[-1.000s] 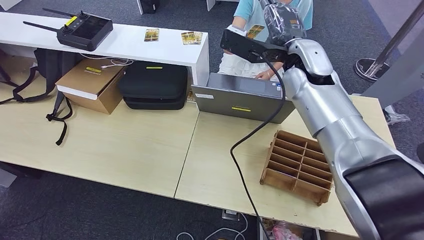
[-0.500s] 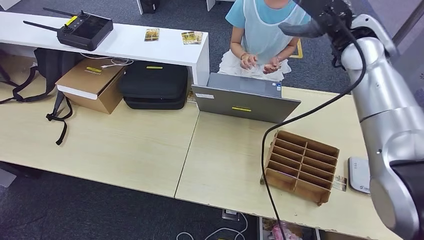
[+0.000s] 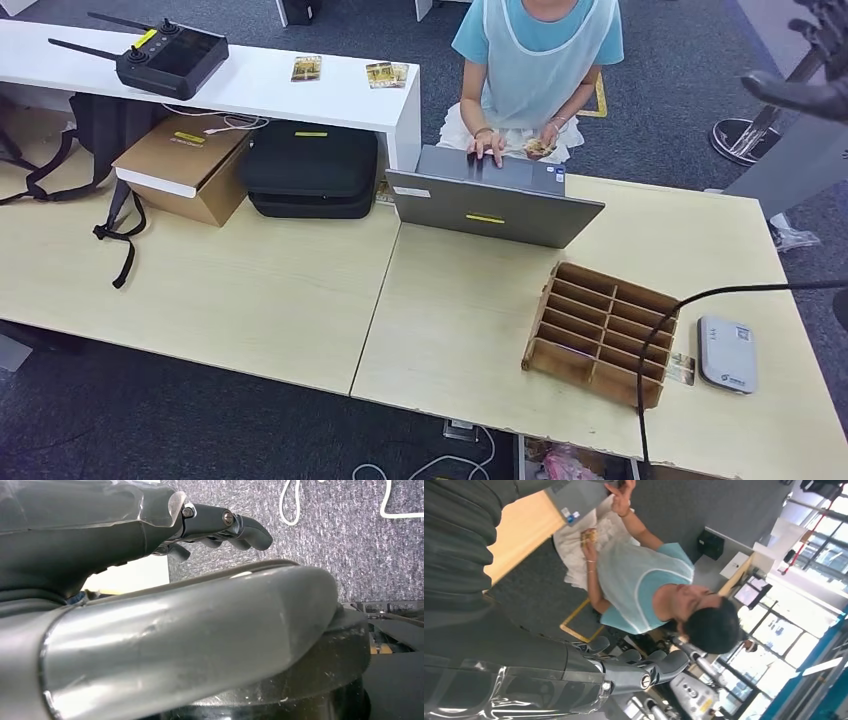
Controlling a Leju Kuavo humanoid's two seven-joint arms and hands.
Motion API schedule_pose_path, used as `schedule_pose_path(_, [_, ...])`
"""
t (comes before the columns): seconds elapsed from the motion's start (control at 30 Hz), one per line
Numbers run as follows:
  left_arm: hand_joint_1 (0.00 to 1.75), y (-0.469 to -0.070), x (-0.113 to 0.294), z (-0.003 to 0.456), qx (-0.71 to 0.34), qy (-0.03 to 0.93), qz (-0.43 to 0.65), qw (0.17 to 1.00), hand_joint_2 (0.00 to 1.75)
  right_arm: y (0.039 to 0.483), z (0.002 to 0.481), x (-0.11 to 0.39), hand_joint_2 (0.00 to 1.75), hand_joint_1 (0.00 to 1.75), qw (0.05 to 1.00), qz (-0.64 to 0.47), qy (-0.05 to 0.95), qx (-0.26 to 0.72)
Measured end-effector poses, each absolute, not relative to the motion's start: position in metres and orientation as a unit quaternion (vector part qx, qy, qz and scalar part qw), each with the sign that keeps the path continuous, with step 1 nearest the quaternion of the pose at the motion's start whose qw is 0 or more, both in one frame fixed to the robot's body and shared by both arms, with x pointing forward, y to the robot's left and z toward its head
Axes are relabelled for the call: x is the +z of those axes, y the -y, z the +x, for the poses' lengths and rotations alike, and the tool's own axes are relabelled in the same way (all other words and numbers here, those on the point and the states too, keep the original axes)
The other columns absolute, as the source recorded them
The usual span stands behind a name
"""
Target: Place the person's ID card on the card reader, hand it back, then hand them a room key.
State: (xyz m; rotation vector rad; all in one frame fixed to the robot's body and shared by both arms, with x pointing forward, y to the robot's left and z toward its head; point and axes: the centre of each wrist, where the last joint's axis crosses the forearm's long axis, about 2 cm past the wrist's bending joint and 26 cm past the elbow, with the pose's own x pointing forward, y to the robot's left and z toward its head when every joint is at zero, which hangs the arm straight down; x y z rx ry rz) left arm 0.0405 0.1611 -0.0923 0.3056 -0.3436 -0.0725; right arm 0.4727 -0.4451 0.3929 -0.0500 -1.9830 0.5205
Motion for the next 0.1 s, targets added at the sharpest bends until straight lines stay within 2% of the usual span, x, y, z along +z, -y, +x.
schedule_pose_path(0.1, [0.0, -0.161, -0.092, 0.04, -0.036, 0.172, 0.152, 0.973, 0.0, 0.475, 0.455, 0.361, 1.75, 0.0, 0.535, -0.008, 0.821, 0.197])
